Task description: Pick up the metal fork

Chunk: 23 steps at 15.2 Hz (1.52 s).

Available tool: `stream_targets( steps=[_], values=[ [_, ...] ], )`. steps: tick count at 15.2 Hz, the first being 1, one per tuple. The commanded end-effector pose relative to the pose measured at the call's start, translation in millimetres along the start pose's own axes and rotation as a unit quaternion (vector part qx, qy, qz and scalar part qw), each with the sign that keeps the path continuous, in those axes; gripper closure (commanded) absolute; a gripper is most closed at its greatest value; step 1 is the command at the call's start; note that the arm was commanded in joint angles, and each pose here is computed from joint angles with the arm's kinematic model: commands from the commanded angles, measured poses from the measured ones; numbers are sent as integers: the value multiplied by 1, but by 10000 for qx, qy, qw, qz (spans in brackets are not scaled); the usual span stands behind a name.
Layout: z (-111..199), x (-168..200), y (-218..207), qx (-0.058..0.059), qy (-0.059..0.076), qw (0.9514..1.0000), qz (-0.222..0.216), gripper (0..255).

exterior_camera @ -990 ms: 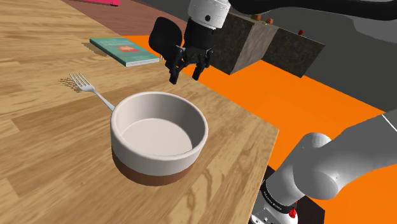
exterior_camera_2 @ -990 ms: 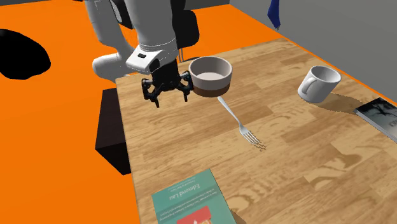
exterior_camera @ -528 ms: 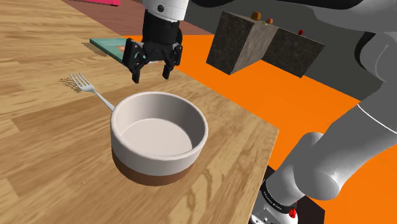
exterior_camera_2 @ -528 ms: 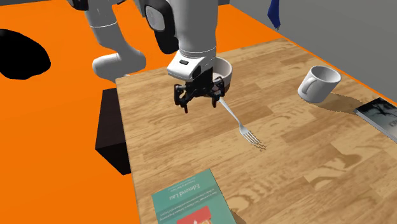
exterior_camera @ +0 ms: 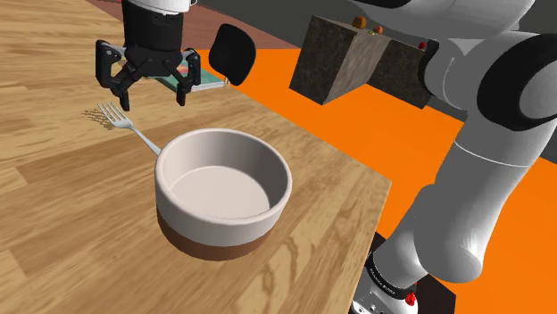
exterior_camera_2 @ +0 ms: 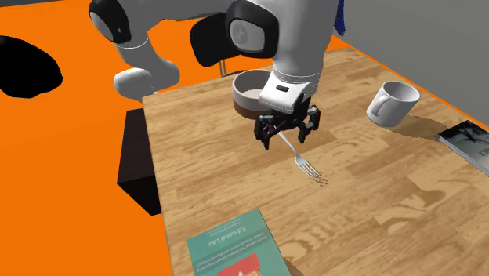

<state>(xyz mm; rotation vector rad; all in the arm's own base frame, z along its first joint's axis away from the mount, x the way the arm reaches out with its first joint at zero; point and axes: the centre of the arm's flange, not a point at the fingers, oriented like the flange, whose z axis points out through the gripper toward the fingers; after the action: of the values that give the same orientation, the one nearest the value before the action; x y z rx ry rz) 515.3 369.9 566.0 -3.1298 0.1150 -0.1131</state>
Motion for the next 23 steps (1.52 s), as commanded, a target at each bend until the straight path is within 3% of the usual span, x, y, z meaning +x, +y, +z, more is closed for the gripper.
stream_targets(
  steps=[1, 3, 12, 13, 23],
  values=[
    [3, 11, -27, -20, 11, 10000, 48, 0],
    [6, 21, -46, -35, 18, 10000, 75, 0],
    [46, 18, -46, -35, 18, 10000, 75, 0],
    [46, 18, -46, -34, 18, 10000, 75, 255],
    [40, 19, -46, -35, 18, 10000, 74, 255]
  ],
)
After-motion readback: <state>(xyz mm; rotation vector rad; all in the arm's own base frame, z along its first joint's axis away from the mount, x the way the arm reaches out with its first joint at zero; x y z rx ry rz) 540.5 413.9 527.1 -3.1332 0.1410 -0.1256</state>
